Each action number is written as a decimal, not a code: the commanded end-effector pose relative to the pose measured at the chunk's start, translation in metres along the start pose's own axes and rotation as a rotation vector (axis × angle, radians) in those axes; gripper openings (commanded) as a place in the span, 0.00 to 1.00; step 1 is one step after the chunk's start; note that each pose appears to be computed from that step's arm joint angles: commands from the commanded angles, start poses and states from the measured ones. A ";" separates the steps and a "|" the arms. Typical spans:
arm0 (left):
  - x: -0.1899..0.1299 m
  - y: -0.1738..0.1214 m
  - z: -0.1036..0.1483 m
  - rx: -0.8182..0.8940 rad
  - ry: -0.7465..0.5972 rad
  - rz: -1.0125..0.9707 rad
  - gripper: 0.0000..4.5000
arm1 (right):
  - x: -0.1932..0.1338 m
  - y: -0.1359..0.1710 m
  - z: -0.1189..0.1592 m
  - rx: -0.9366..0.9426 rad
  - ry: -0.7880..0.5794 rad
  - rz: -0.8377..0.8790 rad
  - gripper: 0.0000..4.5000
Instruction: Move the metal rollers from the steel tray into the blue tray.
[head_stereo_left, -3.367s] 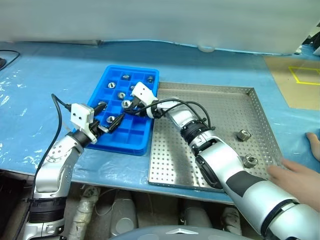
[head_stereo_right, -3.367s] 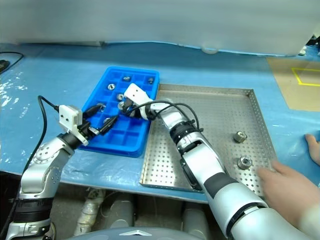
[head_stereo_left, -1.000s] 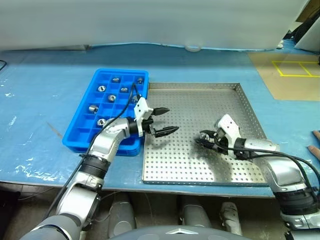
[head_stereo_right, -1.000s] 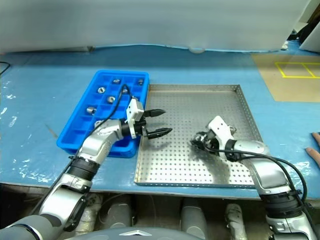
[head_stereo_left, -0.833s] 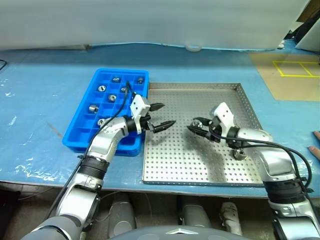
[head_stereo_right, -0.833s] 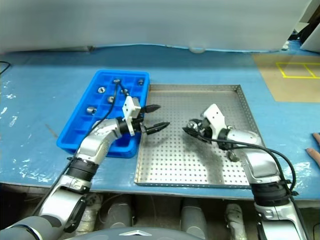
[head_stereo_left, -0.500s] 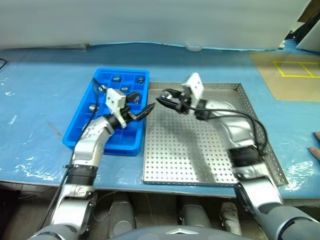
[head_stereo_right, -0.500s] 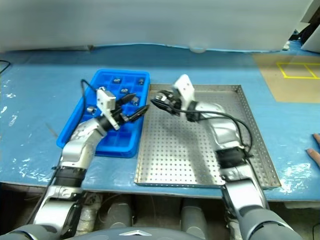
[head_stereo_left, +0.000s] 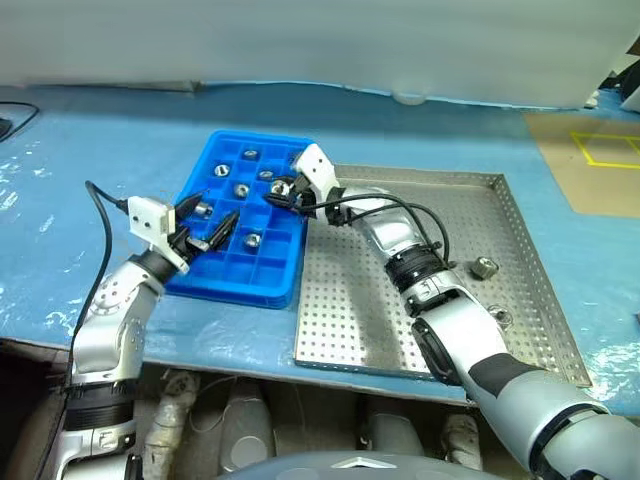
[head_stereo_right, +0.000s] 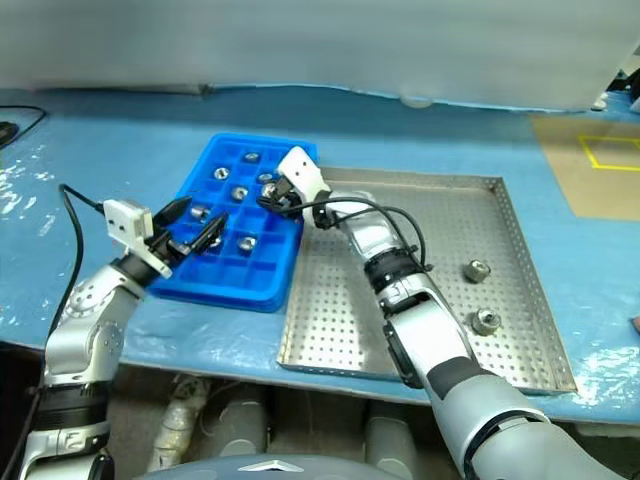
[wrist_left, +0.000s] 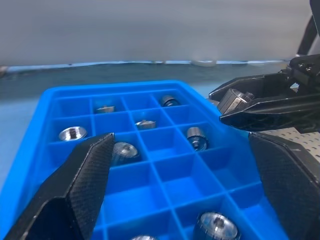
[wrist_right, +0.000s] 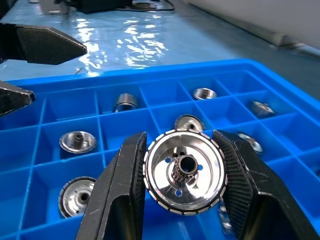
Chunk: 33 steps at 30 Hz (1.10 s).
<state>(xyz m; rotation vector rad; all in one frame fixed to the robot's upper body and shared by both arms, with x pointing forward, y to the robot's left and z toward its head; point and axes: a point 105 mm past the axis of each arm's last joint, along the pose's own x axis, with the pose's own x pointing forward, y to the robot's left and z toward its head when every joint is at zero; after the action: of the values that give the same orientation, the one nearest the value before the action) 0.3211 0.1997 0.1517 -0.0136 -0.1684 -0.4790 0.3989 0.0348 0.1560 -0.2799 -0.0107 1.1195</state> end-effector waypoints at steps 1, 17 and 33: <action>-0.002 -0.005 0.017 0.037 -0.046 -0.018 1.00 | 0.003 0.011 -0.002 -0.052 0.011 0.066 0.37; 0.014 -0.022 0.005 0.015 -0.008 -0.120 1.00 | -0.037 0.042 -0.039 -0.031 0.087 0.189 0.37; 0.023 -0.031 0.002 0.013 0.003 -0.175 1.00 | -0.038 0.047 -0.039 -0.025 0.089 0.163 0.72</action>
<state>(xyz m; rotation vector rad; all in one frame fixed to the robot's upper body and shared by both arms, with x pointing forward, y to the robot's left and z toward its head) 0.3270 0.1649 0.1471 -0.0066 -0.1332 -0.6350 0.3491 0.0120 0.1140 -0.3580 0.0735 1.2602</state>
